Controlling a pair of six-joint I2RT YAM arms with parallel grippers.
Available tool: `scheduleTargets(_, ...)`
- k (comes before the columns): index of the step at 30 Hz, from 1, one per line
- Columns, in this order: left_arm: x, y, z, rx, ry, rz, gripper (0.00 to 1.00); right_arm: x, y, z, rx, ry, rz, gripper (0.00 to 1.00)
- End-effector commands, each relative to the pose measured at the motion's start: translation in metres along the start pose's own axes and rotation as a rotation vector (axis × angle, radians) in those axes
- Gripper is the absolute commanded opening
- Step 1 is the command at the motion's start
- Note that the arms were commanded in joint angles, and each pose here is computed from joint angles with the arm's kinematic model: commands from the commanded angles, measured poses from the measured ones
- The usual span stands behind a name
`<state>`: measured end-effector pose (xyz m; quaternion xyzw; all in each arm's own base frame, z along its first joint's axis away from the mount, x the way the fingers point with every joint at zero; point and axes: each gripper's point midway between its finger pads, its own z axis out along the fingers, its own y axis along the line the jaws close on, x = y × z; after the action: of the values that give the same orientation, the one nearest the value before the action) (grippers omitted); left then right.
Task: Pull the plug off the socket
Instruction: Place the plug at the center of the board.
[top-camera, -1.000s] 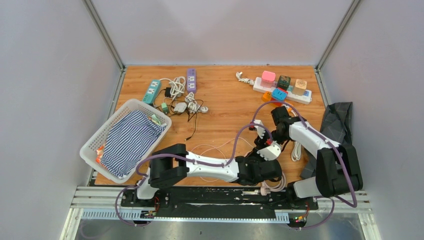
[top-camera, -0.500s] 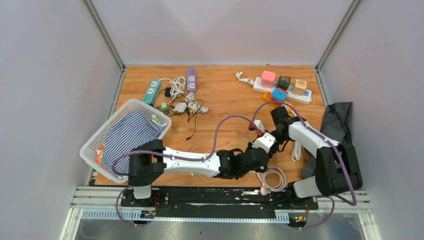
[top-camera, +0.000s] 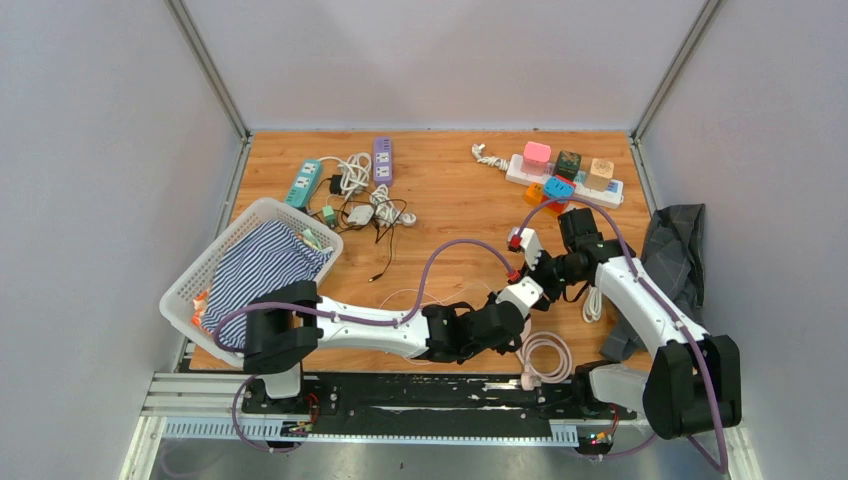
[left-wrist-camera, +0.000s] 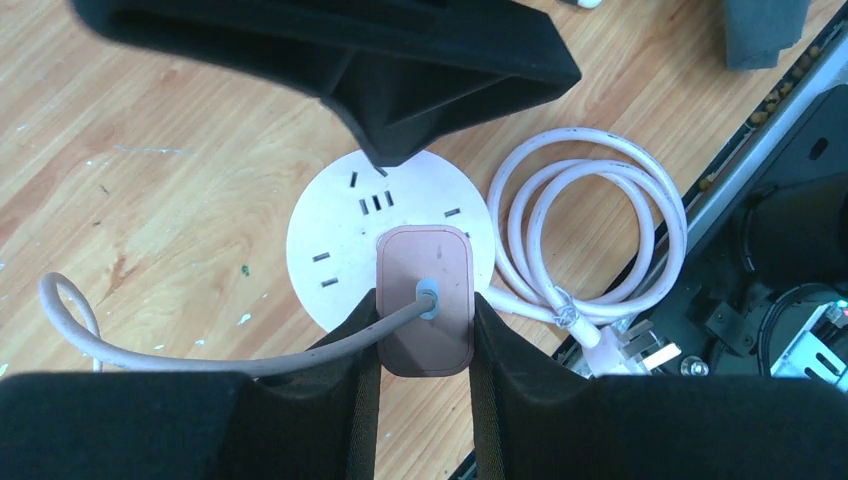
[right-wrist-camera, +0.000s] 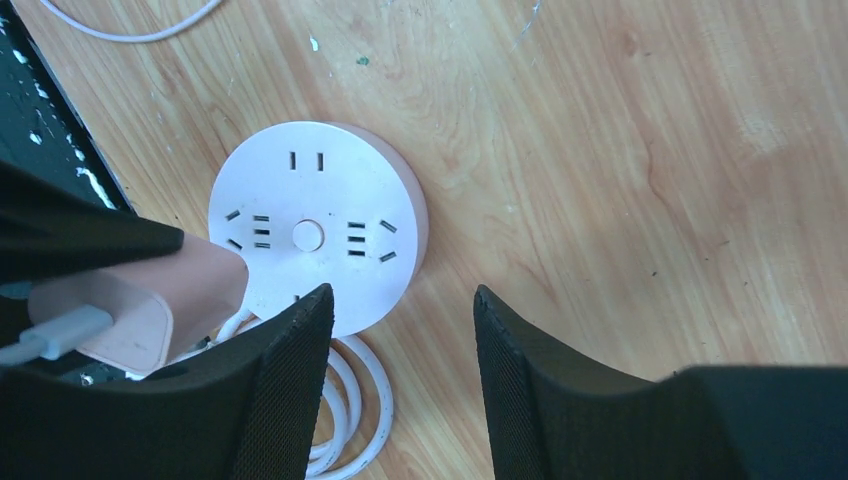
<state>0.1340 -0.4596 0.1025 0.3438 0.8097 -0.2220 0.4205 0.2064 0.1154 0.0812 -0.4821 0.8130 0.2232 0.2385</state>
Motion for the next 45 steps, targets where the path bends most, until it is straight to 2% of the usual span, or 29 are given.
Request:
scheduleTargets(1,-0.018,0.004,-0.017,0.002,-0.06,0.003,0.0,-0.011,0.003,-0.015,0.0,-0.056,-0.015,0.56)
scheduleTargets(11,-0.019,0.024,-0.031,-0.054,-0.083,0.039,0.0,-0.002,-0.02,-0.036,0.134,-0.04,-0.052,0.54)
scheduleTargets(22,-0.025,0.055,-0.037,-0.165,-0.059,0.096,0.0,0.022,-0.039,-0.03,0.196,0.056,-0.035,0.53)
scheduleTargets(30,-0.05,0.108,-0.059,-0.325,-0.057,0.117,0.0,0.025,-0.041,-0.029,0.197,0.06,-0.034,0.53)
scheduleTargets(45,-0.112,0.21,-0.113,-0.529,-0.088,0.109,0.0,0.03,-0.043,-0.026,0.196,0.079,-0.028,0.53)
